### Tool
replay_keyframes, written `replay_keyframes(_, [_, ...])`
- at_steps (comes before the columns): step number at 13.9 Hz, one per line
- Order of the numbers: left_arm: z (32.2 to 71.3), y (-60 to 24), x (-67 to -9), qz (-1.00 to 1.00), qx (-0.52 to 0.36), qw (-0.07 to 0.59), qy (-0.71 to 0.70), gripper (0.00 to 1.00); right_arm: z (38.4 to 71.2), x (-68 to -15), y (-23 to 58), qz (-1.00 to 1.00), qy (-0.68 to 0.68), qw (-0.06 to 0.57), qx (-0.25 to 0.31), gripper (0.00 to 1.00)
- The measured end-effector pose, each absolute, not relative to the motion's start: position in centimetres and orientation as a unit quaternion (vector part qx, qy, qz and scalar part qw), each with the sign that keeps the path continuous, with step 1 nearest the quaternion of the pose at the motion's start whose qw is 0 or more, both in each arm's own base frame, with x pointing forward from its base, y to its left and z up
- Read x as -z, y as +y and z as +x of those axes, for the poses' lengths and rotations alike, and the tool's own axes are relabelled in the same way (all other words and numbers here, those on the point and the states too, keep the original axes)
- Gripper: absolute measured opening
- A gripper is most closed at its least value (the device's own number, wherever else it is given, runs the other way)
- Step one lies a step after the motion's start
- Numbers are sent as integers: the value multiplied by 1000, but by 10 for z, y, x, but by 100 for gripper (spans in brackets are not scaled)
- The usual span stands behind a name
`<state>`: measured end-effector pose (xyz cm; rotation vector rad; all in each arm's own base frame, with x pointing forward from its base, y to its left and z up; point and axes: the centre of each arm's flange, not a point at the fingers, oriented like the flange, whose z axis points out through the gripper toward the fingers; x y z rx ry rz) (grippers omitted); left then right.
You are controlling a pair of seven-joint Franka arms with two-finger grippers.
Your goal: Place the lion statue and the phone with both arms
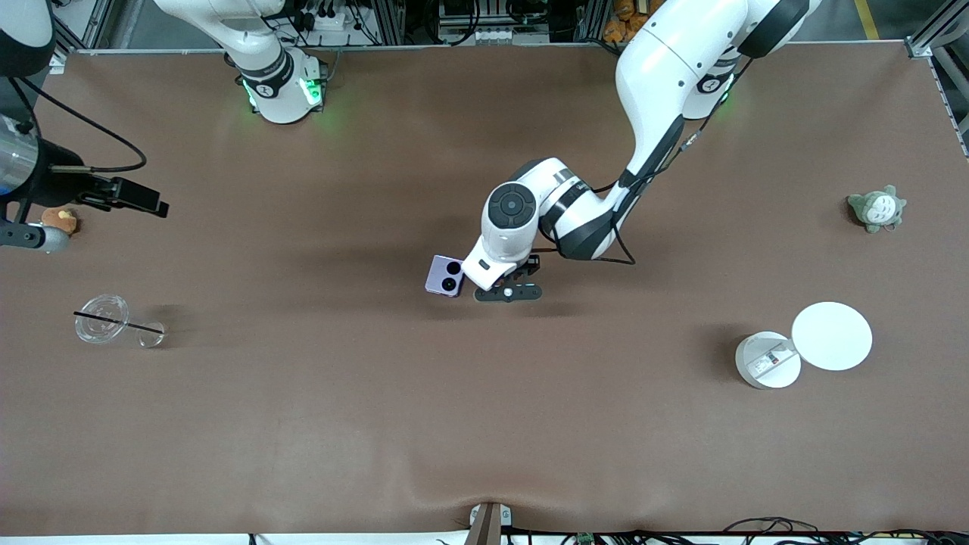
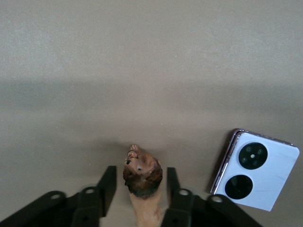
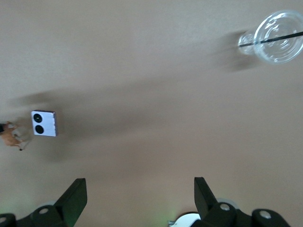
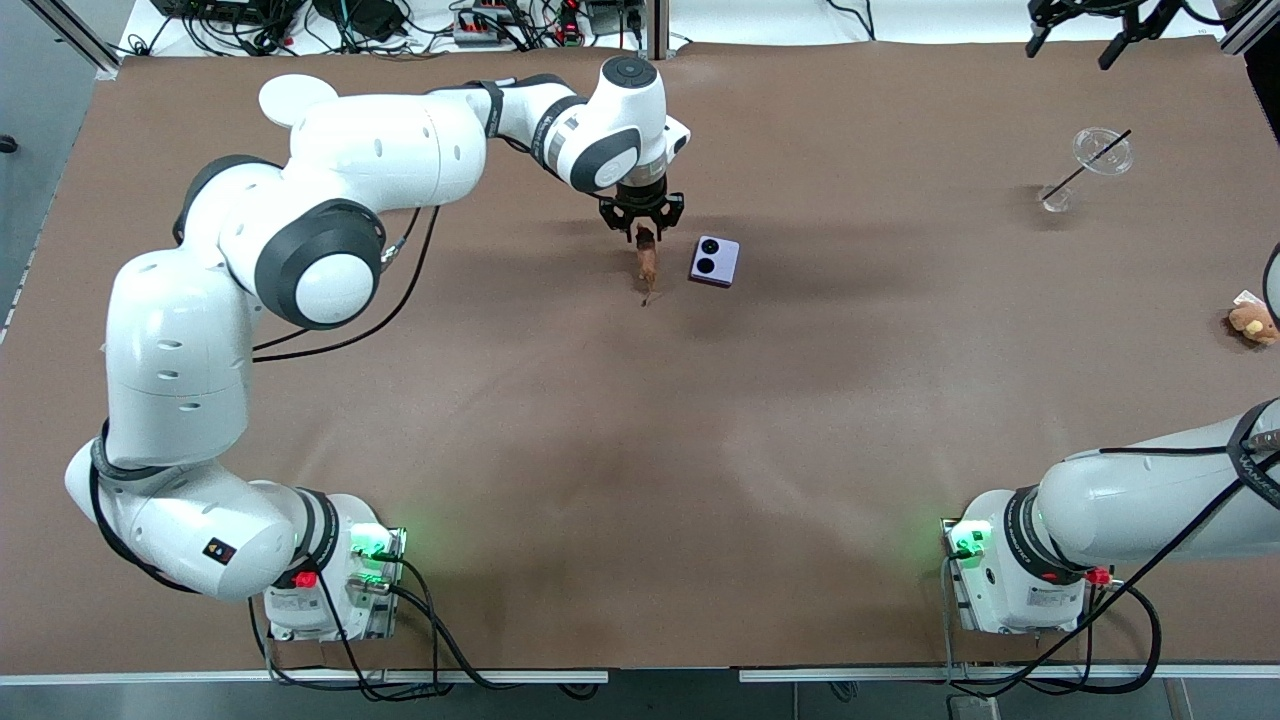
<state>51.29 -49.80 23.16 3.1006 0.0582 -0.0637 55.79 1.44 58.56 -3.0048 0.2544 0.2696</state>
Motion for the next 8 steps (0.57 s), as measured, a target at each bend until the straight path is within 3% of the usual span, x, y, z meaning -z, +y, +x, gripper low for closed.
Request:
replay_keyframes(1, [514, -497, -233, 1000, 18, 19, 18, 35, 557, -585, 17, -990, 85, 63, -93, 100])
replay_keyframes(8, [555, -455, -276, 1000, -10, -14, 26, 35, 572, -524, 122, -984, 46, 84, -152, 100])
